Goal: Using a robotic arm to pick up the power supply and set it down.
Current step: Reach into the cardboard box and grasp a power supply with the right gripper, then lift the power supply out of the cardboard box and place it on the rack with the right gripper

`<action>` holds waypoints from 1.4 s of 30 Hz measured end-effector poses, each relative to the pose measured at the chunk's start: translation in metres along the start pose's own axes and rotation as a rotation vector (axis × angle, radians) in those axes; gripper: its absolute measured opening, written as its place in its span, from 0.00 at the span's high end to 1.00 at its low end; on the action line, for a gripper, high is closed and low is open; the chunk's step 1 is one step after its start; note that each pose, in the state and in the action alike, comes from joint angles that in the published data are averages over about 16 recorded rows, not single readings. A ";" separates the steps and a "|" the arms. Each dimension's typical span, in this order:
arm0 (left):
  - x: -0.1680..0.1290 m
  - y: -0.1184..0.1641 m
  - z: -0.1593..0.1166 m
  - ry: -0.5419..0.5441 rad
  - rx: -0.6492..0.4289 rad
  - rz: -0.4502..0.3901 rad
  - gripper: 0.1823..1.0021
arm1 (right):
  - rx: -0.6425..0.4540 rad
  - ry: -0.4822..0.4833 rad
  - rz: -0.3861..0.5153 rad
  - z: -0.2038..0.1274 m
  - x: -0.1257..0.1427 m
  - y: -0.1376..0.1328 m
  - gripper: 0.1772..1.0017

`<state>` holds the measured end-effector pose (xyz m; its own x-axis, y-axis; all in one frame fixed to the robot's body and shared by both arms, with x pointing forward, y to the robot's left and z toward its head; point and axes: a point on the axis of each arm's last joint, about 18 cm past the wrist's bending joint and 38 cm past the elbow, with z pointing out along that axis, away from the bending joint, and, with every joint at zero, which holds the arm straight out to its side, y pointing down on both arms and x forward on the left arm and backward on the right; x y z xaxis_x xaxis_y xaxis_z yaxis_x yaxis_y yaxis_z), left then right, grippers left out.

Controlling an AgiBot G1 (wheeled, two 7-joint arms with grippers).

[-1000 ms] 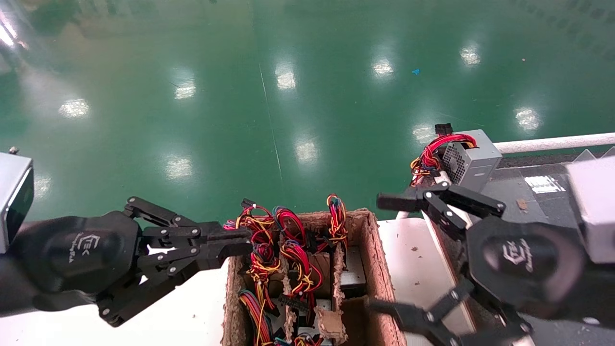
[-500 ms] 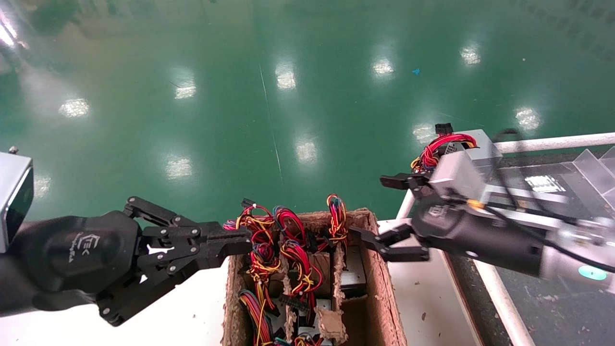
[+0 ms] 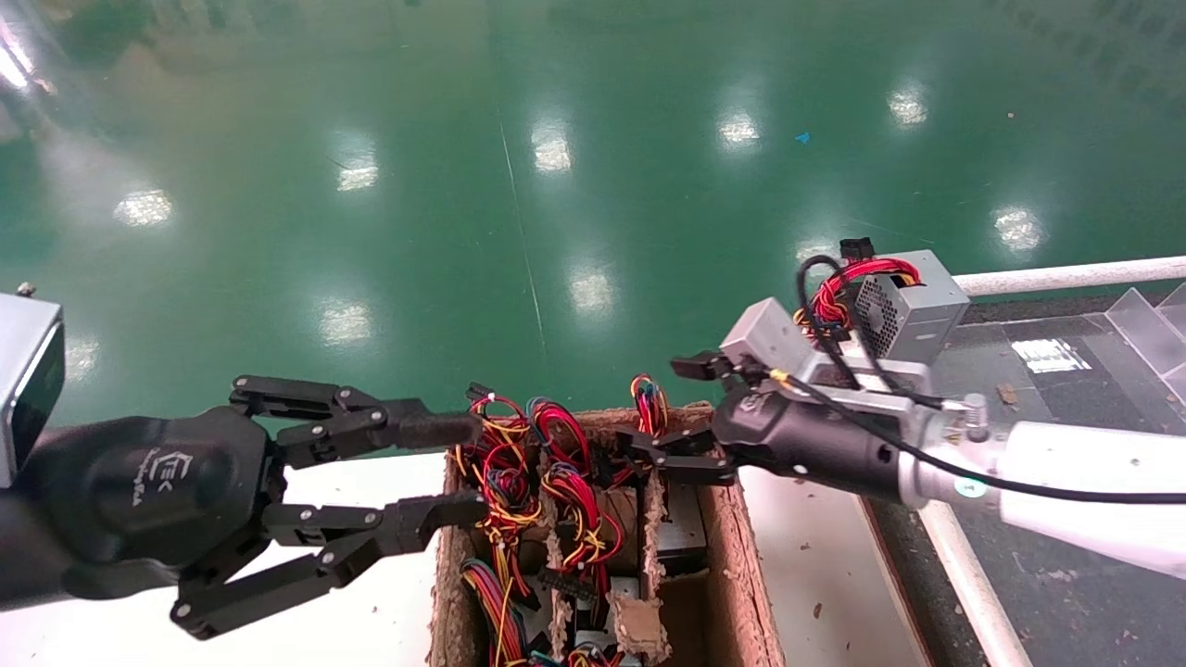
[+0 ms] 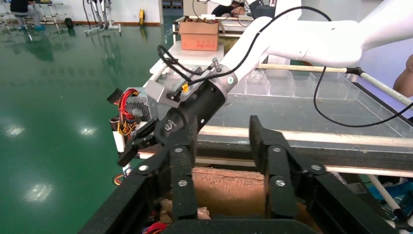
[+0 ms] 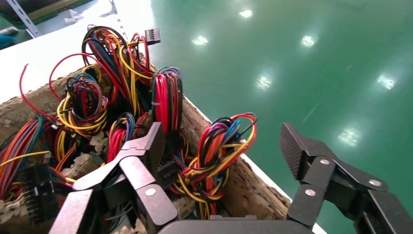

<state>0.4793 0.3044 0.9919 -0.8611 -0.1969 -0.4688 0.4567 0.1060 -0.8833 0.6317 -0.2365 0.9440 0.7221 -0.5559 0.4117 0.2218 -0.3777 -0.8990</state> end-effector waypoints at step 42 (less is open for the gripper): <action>0.000 0.000 0.000 0.000 0.000 0.000 0.00 | 0.138 0.029 0.025 -0.036 0.000 -0.026 0.88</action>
<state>0.4793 0.3044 0.9919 -0.8611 -0.1969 -0.4688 0.4567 0.1060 -0.8833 0.6025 -0.2533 0.9733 0.7099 -0.5855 0.3915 0.2933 -0.2596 -0.9201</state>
